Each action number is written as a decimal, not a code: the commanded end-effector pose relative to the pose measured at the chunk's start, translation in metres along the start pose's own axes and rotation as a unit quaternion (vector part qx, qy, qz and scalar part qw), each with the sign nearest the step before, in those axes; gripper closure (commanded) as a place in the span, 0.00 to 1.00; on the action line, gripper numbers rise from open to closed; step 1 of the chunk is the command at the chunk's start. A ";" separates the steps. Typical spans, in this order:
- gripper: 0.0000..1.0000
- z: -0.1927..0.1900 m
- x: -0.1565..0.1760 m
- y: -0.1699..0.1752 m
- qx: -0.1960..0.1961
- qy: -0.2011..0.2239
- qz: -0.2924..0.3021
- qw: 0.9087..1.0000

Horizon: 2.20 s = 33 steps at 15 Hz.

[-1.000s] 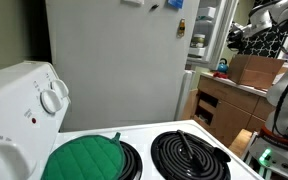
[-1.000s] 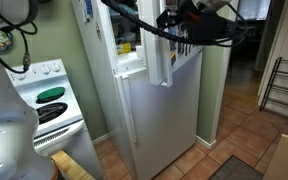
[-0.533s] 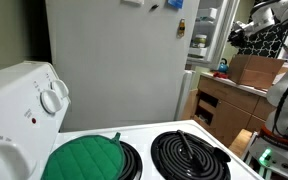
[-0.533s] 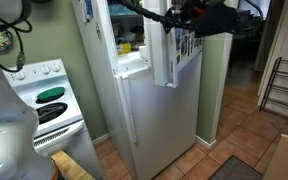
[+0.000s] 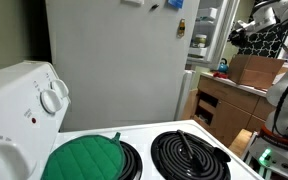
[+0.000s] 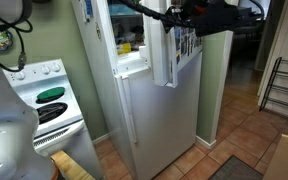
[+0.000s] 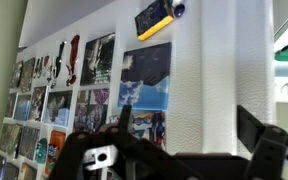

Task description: Open the top section of the fridge

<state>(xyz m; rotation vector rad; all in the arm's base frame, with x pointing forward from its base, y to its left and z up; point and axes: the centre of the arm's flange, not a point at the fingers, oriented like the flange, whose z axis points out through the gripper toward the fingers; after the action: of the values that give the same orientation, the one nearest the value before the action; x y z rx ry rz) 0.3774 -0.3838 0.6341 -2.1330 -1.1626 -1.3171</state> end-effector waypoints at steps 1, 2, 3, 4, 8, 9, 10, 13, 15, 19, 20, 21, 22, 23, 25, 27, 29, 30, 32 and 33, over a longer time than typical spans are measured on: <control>0.00 -0.038 -0.007 -0.005 -0.003 -0.029 -0.060 0.998; 0.00 -0.046 -0.008 -0.005 -0.014 -0.039 -0.080 0.996; 0.00 -0.053 -0.008 -0.005 -0.020 -0.046 -0.094 0.994; 0.00 -0.059 -0.009 -0.004 -0.026 -0.051 -0.103 0.993; 0.00 -0.087 -0.002 -0.019 -0.042 -0.058 -0.103 0.992; 0.00 -0.100 0.001 -0.027 -0.049 -0.055 -0.099 0.992; 0.00 -0.110 0.004 -0.034 -0.057 -0.053 -0.087 0.993; 0.00 -0.135 0.018 -0.060 -0.068 -0.050 -0.034 0.996; 0.00 -0.142 0.029 -0.078 -0.061 -0.049 -0.014 0.997; 0.00 -0.143 0.056 -0.112 0.008 -0.049 0.009 0.999; 0.00 -0.143 0.061 -0.119 0.032 -0.054 0.016 0.998; 0.00 -0.144 0.065 -0.125 0.046 -0.063 0.022 0.997; 0.00 -0.146 0.071 -0.132 0.061 -0.070 0.027 0.995; 0.00 -0.148 0.074 -0.138 0.069 -0.079 0.031 0.994; 0.00 -0.153 0.080 -0.152 0.081 -0.092 0.038 0.992; 0.00 -0.156 0.085 -0.164 0.101 -0.092 0.051 0.989; 0.00 -0.144 0.079 -0.152 0.085 -0.091 0.040 0.991; 0.00 -0.143 0.081 -0.154 0.086 -0.092 0.038 0.991; 0.00 -0.143 0.082 -0.153 0.086 -0.092 0.036 0.991; 0.00 -0.142 0.081 -0.152 0.087 -0.091 0.037 0.991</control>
<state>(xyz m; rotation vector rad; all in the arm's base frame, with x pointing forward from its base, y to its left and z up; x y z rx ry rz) 0.1942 -0.3538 0.7582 -2.1802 -1.2071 -0.9666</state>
